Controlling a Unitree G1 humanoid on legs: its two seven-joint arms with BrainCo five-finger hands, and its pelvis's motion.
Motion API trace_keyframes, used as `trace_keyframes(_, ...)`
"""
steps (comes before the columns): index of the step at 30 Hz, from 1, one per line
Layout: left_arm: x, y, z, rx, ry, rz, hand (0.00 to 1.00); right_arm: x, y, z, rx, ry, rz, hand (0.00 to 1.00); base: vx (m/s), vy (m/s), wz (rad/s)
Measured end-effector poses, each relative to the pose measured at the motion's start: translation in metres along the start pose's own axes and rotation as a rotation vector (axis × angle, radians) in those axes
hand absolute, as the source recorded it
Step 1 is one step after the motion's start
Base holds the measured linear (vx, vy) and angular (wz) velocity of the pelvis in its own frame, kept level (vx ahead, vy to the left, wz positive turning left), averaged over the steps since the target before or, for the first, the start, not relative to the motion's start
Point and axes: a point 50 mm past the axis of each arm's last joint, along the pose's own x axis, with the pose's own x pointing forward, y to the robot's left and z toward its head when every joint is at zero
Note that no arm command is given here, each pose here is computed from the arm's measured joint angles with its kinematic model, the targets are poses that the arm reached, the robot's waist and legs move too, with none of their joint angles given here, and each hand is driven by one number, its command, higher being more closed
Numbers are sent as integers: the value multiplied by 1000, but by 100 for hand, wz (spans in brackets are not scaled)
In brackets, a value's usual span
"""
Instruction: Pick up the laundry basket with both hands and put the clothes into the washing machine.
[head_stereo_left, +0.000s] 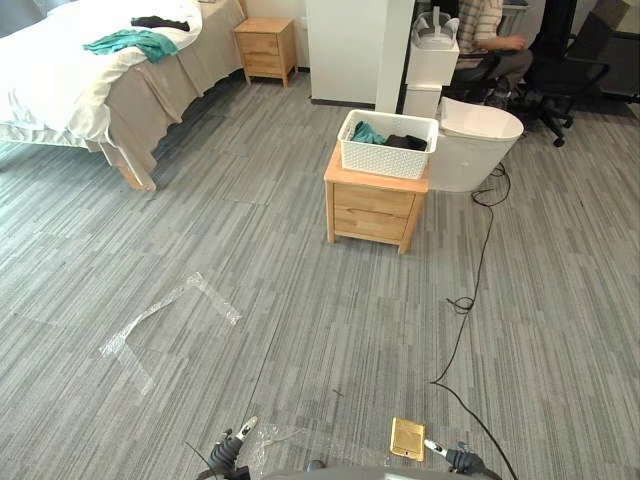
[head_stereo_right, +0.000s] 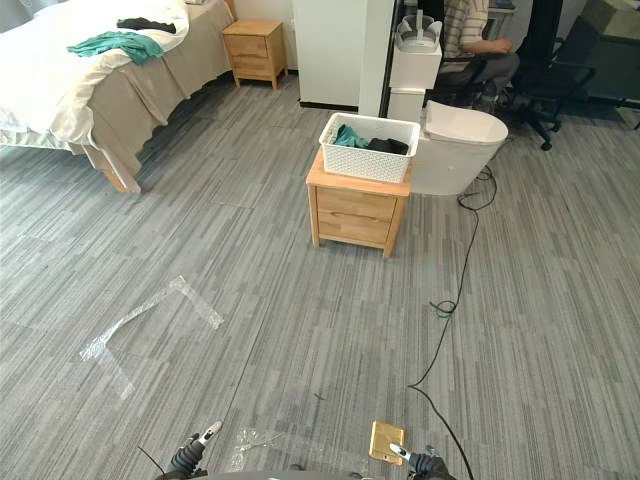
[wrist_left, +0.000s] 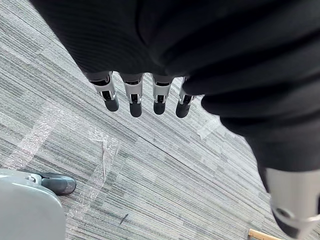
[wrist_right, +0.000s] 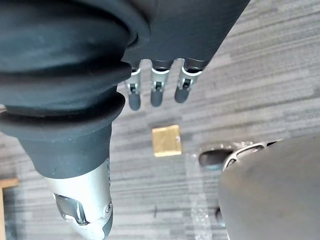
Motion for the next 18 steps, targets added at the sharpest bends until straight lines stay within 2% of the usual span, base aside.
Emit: trace_keyframes(18, 0, 2, 0, 2, 0, 7, 0, 0, 4, -1, 3, 0, 9, 0, 0, 0, 0)
